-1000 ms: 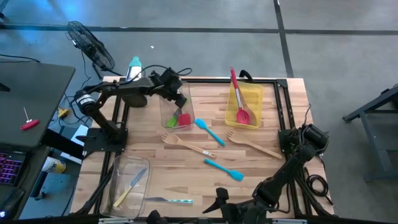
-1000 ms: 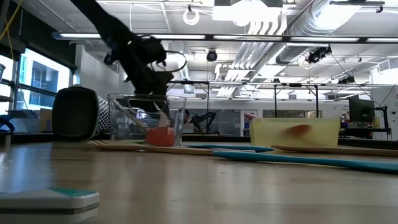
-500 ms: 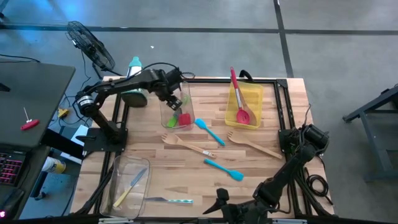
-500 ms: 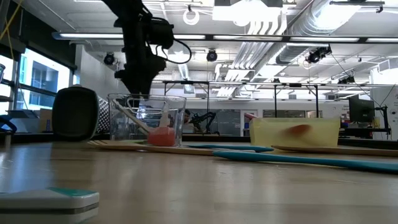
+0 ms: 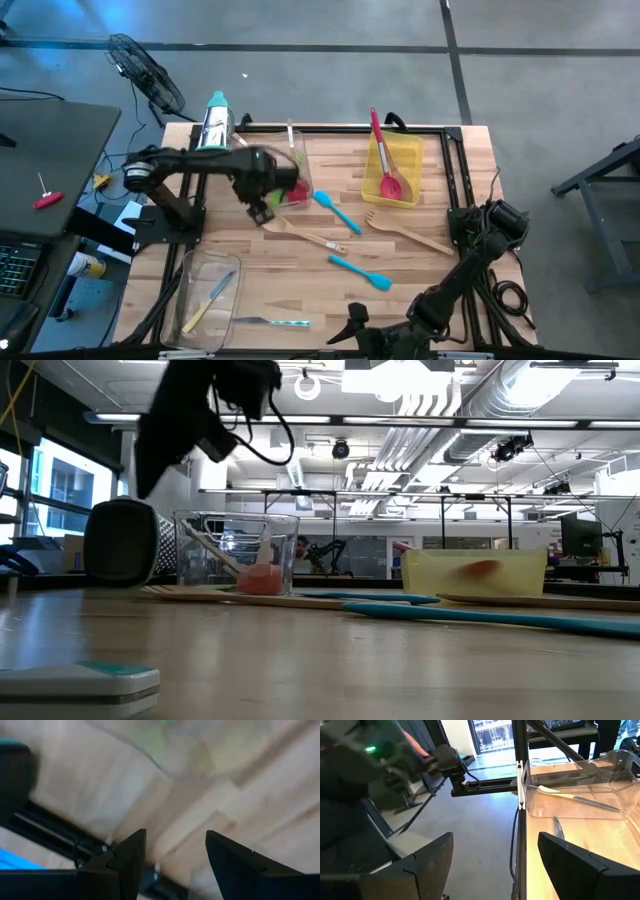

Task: Pick & Place Kitchen Items
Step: Put the bottom blue spatula into the top transparent bin

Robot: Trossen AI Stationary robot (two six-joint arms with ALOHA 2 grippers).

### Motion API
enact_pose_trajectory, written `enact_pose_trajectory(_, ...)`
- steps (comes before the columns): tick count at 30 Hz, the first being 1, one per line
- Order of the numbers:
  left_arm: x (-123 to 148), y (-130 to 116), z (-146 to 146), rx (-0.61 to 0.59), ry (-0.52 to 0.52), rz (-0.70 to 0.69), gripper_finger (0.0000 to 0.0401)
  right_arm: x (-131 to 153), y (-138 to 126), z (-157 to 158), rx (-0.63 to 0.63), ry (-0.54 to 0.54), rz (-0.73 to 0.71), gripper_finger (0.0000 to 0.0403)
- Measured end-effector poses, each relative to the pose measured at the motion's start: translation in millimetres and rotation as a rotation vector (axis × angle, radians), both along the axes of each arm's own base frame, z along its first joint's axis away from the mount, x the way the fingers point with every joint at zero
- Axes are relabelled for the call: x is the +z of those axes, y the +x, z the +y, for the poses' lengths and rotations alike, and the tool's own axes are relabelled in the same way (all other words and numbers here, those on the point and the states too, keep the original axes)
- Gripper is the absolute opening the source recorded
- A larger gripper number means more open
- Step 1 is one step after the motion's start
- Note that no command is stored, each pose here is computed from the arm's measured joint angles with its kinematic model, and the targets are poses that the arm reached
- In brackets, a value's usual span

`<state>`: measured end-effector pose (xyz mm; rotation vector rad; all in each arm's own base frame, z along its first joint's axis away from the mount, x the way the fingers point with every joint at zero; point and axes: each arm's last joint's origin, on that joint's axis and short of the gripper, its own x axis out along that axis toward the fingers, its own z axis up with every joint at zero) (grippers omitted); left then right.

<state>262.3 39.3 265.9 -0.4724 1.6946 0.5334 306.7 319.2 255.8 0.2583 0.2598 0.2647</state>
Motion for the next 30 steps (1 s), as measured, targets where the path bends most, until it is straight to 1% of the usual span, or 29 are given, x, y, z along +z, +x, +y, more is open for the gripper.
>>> enact_pose_trajectory(4, 1, -2, -45, -0.122, -0.016, 0.051, 0.0197, -3, -3, 1, 0.008, -0.029, 0.026, 0.0282)
enact_pose_trajectory(9, 1, -8, -93, -0.252, 0.077, 0.052, 0.0197, -14, -9, 2, 0.019, -0.117, 0.106, 0.0282)
enact_pose_trajectory(11, 1, -10, -112, -0.318, 0.078, 0.021, 0.0197, -17, -11, 2, 0.022, -0.143, 0.128, 0.0282)
enact_pose_trajectory(13, 0, -13, -136, -0.402, 0.066, -0.029, 0.0197, -17, -11, 1, 0.022, -0.151, 0.133, 0.0282)
enact_pose_trajectory(15, -1, -16, -160, -0.481, 0.035, -0.108, 0.0197, -17, -10, 1, 0.022, -0.156, 0.132, 0.0282)
enact_pose_trajectory(17, -2, -16, -184, -0.553, 0.001, -0.223, 0.0197, -18, -9, -1, 0.017, -0.165, 0.137, 0.0282)
enact_pose_trajectory(20, 1, -13, -214, -0.623, -0.045, -0.423, 0.0197, -19, -6, -4, 0.016, -0.204, 0.137, 0.0282)
enact_pose_trajectory(23, 5, -11, -232, -0.663, -0.018, -0.571, 0.0197, -19, -2, -8, 0.015, -0.241, 0.125, 0.0282)
enact_pose_trajectory(25, 6, -11, -236, -0.670, 0.006, -0.616, 0.0197, -19, 0, -11, -0.005, -0.275, 0.114, 0.0282)
enact_pose_trajectory(28, 3, -8, -237, -0.649, 0.069, -0.635, 0.0197, -20, 3, -18, -0.134, -0.360, 0.093, 0.0282)
enact_pose_trajectory(30, 3, -7, -236, -0.637, 0.089, -0.642, 0.0197, -24, 3, -24, -0.234, -0.460, 0.107, 0.0282)
